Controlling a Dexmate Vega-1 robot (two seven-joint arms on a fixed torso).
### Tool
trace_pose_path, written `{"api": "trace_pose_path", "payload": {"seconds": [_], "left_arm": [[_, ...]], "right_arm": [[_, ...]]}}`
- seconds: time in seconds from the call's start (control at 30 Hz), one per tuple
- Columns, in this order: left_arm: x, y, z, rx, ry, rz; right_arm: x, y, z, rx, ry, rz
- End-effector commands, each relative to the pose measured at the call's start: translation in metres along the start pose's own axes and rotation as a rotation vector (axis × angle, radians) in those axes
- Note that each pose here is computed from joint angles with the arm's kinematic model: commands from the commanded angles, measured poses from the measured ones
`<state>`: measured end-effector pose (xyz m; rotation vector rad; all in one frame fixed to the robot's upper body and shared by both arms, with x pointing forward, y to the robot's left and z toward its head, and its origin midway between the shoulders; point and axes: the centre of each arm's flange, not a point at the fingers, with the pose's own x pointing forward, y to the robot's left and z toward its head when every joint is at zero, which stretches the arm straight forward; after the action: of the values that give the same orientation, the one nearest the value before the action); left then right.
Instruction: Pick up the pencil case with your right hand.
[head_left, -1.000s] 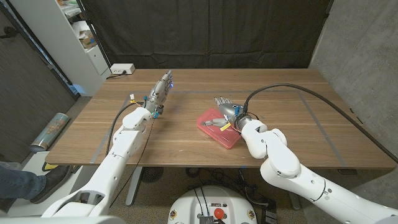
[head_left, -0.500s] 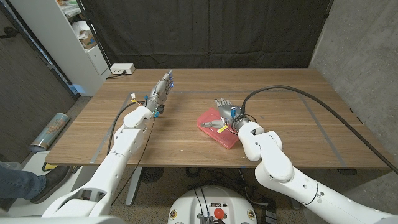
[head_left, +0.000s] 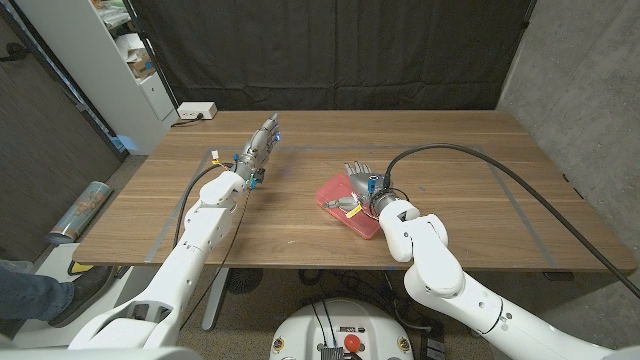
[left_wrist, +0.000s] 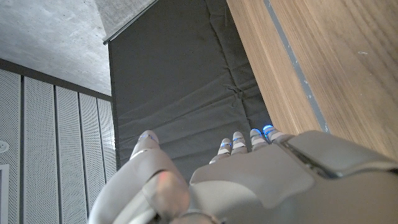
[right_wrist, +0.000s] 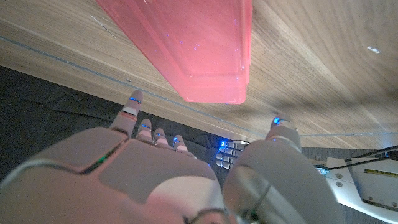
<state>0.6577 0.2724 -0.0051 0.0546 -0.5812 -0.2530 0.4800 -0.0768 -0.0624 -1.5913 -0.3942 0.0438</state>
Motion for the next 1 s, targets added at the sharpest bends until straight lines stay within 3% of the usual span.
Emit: {"api": "trace_pose_path", "payload": {"seconds": [0.03,1.0], "left_arm": [[0.002,-0.004,-0.001,0.005,0.008,-0.007],[0.014,0.001,-0.007,0.01,0.037,-0.011]], "right_arm": [[0.005,0.008,-0.001,-0.008,0.007,0.016],[0.026,0.016,-0.006,0.009,0.012,0.062]]}}
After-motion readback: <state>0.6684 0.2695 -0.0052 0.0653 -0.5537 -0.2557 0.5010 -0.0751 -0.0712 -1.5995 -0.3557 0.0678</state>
